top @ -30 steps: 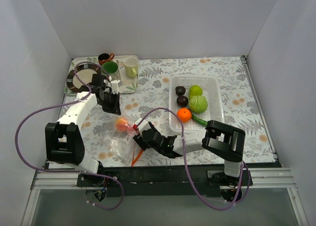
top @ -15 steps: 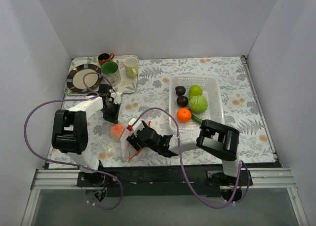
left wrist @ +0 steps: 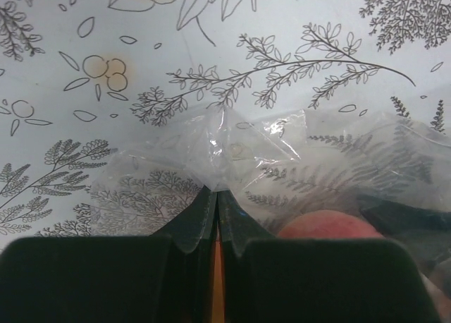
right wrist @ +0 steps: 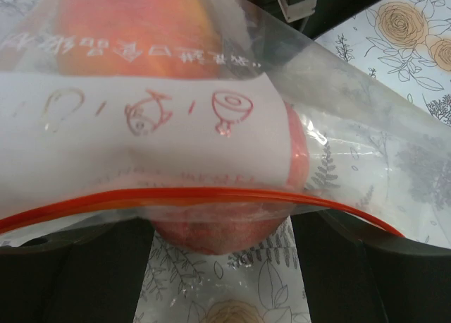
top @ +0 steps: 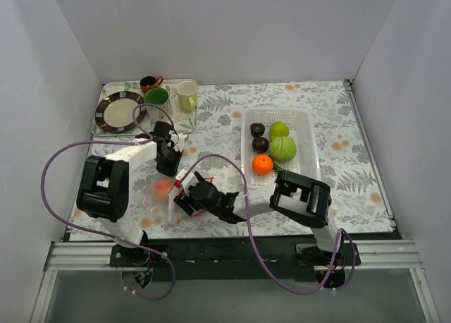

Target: Open the zip-top bag and remove the fake food

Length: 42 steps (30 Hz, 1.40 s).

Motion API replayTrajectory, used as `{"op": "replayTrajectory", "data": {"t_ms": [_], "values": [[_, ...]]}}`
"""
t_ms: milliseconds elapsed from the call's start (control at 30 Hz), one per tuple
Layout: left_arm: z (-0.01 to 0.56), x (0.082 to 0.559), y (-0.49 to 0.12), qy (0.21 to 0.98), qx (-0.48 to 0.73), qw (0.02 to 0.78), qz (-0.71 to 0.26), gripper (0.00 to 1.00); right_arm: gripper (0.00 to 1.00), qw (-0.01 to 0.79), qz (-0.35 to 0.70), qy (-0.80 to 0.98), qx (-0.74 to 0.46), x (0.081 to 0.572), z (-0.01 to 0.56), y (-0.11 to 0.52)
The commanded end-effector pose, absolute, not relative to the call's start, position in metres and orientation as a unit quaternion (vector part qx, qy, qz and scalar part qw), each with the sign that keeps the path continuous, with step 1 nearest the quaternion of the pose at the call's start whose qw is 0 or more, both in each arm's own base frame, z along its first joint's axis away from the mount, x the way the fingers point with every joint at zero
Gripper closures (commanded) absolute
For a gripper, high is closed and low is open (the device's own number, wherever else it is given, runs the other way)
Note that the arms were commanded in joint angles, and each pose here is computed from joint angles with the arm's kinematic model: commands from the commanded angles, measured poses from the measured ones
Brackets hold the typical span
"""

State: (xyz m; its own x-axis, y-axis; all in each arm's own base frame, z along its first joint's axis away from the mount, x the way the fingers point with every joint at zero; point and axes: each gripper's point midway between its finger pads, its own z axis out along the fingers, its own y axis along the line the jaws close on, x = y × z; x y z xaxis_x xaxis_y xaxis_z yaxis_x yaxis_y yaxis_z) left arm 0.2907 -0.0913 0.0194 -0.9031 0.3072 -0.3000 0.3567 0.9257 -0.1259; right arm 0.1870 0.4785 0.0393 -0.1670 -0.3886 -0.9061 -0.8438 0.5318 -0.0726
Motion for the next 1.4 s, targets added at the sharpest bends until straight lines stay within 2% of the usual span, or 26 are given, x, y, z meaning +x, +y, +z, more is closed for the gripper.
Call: {"op": "replayTrajectory", "data": {"t_ms": [0,200,300,400,433,533,767,833,933,1000,1133,1200,1267,1300,1367], "values": [[0.014,0.274,-0.101,0.97,0.191,0.11,-0.106,1.0,0.18,0.516,0.228,0.715,-0.412,0.2,0.05,0.495],[0.013,0.266,-0.098,0.97,0.196,0.102,-0.105,1.0,0.19,0.528,0.243,0.704,-0.408,0.199,0.06,0.502],[0.011,0.264,-0.096,0.971,0.194,0.099,-0.101,1.0,0.24,0.531,0.25,0.699,-0.408,0.199,0.066,0.503],[0.009,0.268,-0.088,0.972,0.195,0.104,-0.078,1.0,0.42,0.523,0.26,0.699,-0.412,0.193,0.073,0.501],[0.009,0.27,-0.085,0.972,0.195,0.107,-0.069,1.0,0.54,0.522,0.263,0.7,-0.411,0.191,0.077,0.499],[0.011,0.281,-0.072,0.973,0.192,0.122,-0.045,1.0,0.67,0.518,0.282,0.703,-0.398,0.18,0.09,0.48],[0.027,0.312,-0.054,0.979,0.141,0.139,-0.048,1.0,0.71,0.495,0.289,0.722,-0.387,0.151,0.108,0.424],[0.031,0.316,-0.055,0.979,0.137,0.144,-0.05,1.0,0.7,0.476,0.273,0.739,-0.392,0.144,0.098,0.405],[0.038,0.315,-0.06,0.978,0.132,0.146,-0.065,1.0,0.7,0.49,0.251,0.749,-0.369,0.147,0.118,0.371],[0.042,0.312,-0.064,0.978,0.128,0.145,-0.073,1.0,0.73,0.519,0.204,0.757,-0.34,0.165,0.128,0.345],[0.055,0.312,-0.067,0.976,0.127,0.156,-0.084,1.0,0.87,0.563,0.14,0.777,-0.245,0.214,0.168,0.287],[0.067,0.316,-0.07,0.974,0.127,0.166,-0.089,1.0,0.93,0.571,0.105,0.795,-0.174,0.247,0.177,0.249],[0.073,0.317,-0.073,0.973,0.125,0.17,-0.097,1.0,0.95,0.567,0.101,0.807,-0.134,0.262,0.184,0.229],[0.076,0.318,-0.073,0.972,0.125,0.174,-0.098,1.0,0.93,0.564,0.091,0.815,-0.099,0.277,0.185,0.213],[0.076,0.317,-0.075,0.972,0.124,0.173,-0.102,1.0,0.77,0.541,0.065,0.833,-0.097,0.283,0.178,0.203]]}}
